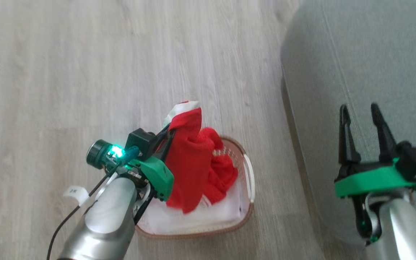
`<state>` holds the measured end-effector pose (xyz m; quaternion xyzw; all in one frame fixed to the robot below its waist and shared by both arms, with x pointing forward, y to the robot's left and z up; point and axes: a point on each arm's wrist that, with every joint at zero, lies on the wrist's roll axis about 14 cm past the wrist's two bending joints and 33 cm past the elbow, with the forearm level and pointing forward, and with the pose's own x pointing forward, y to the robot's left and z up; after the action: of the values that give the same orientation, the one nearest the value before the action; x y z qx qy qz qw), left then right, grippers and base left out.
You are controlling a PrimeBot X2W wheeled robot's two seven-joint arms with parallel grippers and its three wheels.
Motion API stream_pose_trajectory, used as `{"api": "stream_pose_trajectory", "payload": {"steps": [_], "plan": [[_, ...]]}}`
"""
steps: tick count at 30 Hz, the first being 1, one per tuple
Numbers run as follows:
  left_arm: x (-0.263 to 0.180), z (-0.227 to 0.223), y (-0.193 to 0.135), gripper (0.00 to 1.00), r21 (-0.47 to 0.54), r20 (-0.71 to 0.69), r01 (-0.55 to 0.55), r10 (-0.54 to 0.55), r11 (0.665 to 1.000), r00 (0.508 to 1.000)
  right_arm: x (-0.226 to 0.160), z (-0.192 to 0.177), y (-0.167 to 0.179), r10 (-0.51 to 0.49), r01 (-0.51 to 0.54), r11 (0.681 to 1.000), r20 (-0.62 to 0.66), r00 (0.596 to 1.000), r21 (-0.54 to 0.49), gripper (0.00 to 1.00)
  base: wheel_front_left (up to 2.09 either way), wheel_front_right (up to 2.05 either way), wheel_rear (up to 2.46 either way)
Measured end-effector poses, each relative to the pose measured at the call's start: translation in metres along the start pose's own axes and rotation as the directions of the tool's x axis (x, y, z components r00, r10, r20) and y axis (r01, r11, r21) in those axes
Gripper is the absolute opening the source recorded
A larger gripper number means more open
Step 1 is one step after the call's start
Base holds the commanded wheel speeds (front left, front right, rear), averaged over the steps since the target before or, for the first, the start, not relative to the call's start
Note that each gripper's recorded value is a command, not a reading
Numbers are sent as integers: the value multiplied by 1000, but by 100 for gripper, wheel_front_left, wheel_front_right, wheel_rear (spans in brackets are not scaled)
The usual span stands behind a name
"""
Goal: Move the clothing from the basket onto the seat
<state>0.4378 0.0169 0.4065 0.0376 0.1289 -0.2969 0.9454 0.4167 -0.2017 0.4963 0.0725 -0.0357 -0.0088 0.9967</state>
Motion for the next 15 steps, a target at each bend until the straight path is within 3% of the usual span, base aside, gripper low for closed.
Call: {"api": "stream_pose_trajectory", "payload": {"steps": [15], "plan": [[-42,119,8,0,55,258,-84,67,995,964,-39,26,32,89,-89,996,53,995,2,100,0,0,0]]}}
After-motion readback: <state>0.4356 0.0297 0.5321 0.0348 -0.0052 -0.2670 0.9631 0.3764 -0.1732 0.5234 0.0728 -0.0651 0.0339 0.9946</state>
